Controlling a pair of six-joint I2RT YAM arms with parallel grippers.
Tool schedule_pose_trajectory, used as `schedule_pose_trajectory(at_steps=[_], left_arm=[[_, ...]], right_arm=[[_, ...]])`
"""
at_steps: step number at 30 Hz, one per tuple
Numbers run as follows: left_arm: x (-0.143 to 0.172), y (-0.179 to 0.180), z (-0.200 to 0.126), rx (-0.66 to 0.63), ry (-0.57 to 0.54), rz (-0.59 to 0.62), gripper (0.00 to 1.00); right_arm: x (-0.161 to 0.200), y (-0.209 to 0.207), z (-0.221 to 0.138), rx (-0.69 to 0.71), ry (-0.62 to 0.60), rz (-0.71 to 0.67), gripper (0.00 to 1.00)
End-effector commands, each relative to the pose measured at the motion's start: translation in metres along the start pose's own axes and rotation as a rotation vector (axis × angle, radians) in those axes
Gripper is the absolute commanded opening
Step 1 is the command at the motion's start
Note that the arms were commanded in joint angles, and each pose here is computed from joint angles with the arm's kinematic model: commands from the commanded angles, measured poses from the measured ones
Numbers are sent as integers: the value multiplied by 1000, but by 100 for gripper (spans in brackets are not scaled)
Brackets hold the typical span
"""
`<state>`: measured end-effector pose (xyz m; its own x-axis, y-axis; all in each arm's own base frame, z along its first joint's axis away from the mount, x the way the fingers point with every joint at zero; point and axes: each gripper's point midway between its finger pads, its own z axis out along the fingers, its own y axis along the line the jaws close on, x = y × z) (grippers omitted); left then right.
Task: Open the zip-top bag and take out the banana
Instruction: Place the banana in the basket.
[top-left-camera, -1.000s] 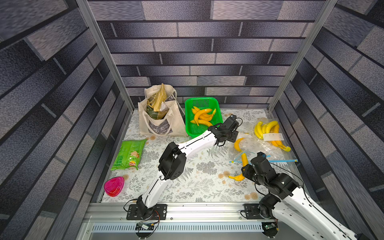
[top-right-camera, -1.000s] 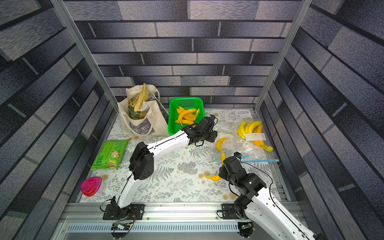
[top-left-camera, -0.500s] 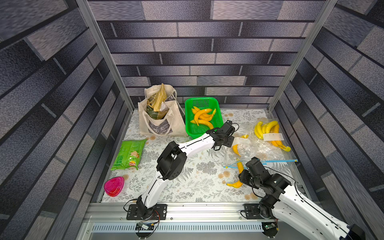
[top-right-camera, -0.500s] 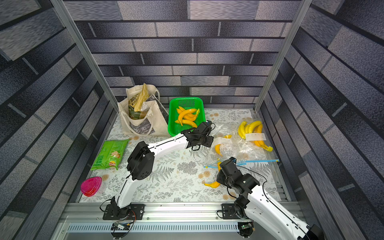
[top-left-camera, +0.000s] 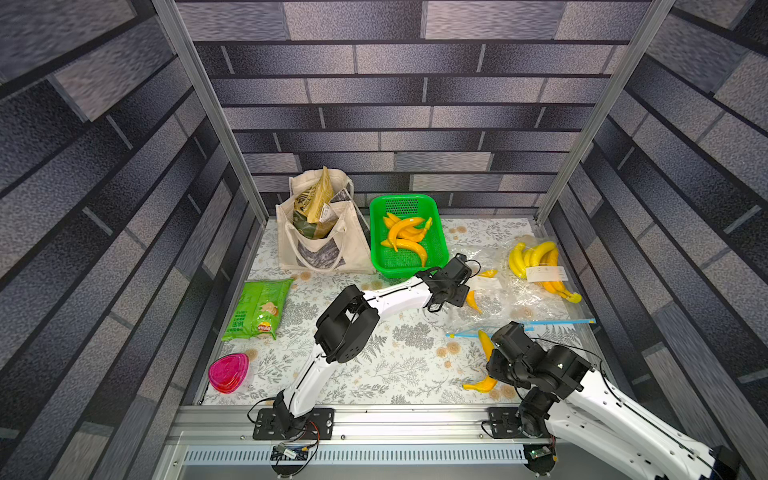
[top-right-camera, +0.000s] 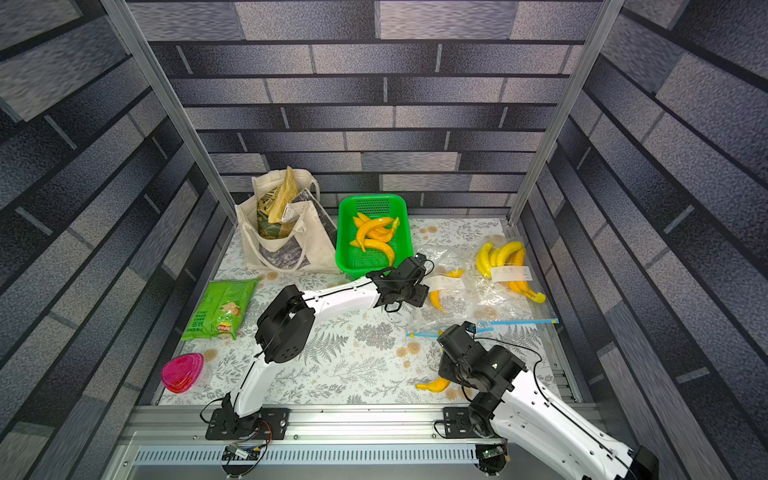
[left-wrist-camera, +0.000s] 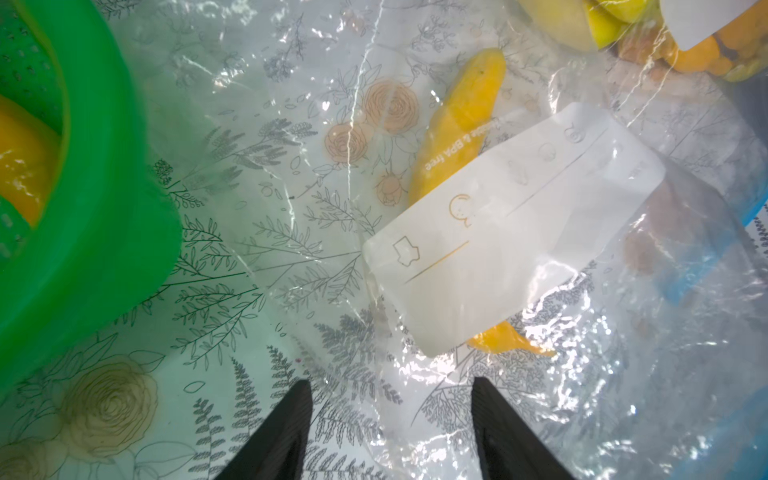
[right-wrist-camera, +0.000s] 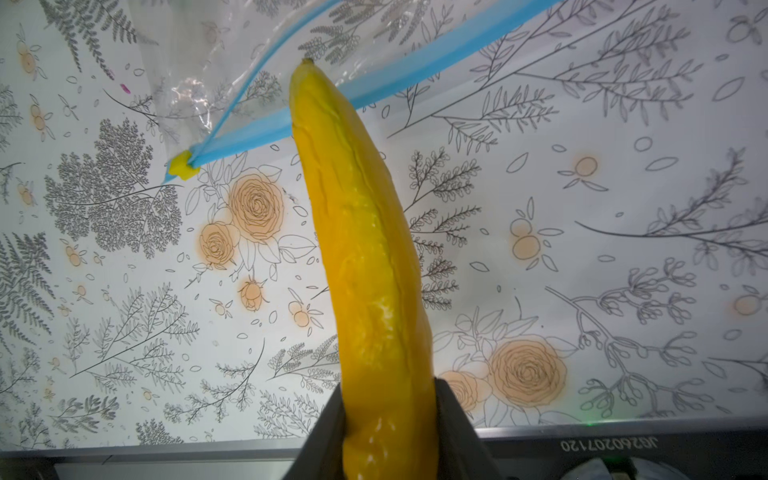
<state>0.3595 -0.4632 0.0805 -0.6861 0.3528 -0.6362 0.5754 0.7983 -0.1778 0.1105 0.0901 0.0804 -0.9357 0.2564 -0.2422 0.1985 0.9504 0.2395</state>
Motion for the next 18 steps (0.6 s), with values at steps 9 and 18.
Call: schedule_pose_trajectory(at_steps=[9,18], left_arm=[[-20,20,-78,-52,-162,-17,69],[2,119,-185,-287,-303,-158,87]], right_arm=[[-42,42,-52,-106,-159,-92,35],[-135,124,-64,-102,-447,-138,39]])
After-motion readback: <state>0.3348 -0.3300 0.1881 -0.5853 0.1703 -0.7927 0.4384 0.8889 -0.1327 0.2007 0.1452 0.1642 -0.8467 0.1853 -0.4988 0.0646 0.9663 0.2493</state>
